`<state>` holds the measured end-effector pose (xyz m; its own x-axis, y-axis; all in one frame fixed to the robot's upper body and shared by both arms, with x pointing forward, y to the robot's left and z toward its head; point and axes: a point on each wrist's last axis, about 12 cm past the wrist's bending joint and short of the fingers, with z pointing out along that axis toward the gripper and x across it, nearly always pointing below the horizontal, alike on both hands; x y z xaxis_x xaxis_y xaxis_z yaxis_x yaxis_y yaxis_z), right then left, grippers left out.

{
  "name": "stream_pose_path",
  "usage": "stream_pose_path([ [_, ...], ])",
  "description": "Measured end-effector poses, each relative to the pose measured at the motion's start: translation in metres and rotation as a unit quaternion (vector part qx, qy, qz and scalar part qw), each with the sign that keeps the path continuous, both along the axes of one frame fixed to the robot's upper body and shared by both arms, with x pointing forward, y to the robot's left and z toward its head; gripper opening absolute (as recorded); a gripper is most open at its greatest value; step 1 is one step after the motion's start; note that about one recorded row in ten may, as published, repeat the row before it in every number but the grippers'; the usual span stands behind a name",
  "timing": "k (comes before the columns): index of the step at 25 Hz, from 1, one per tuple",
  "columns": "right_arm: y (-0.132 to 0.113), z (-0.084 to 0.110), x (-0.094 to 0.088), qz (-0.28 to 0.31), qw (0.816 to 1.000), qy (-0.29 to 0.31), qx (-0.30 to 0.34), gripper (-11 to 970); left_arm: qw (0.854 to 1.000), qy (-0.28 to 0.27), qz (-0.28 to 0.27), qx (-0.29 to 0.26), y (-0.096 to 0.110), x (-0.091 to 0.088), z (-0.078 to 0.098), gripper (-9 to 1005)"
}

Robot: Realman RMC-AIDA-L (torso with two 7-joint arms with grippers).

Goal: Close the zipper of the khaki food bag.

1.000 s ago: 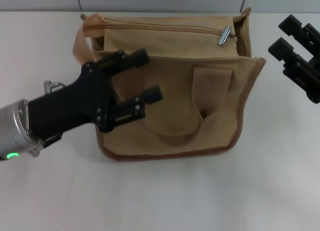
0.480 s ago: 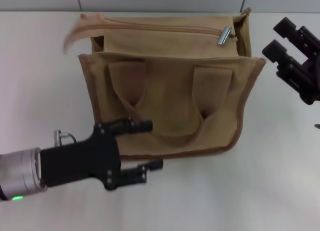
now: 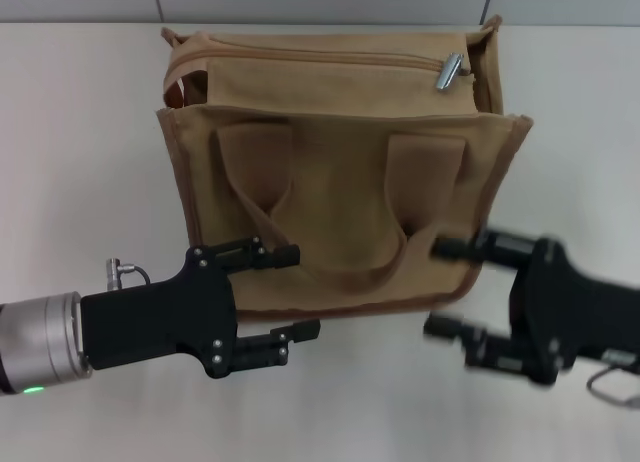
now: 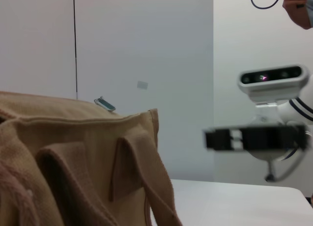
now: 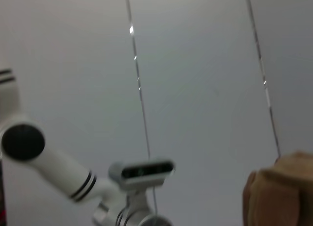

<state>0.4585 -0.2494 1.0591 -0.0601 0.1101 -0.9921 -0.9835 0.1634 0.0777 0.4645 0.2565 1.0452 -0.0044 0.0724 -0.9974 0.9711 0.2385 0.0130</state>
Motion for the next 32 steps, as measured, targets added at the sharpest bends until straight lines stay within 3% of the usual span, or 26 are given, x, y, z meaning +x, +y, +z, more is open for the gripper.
stream_pose_path([
  [12, -0.002, -0.018, -0.002, -0.023, 0.998, -0.004, -0.066, 672, 1.000, 0.000, 0.002, 0.017, 0.018, 0.002, 0.004, 731],
  [19, 0.008, -0.020, 0.003, 0.004, 0.997, 0.002, -0.081, 713, 0.999, 0.008, -0.036, 0.014, 0.017, -0.009, 0.003, 732],
  [22, 0.008, -0.020, 0.002, 0.004, 0.997, 0.004, -0.081, 766, 0.999, 0.009, -0.032, 0.012, 0.018, -0.012, 0.002, 732],
  [32, 0.004, -0.025, -0.005, -0.008, 0.997, 0.011, -0.081, 766, 1.000, 0.011, -0.024, 0.009, 0.015, -0.013, -0.001, 732],
])
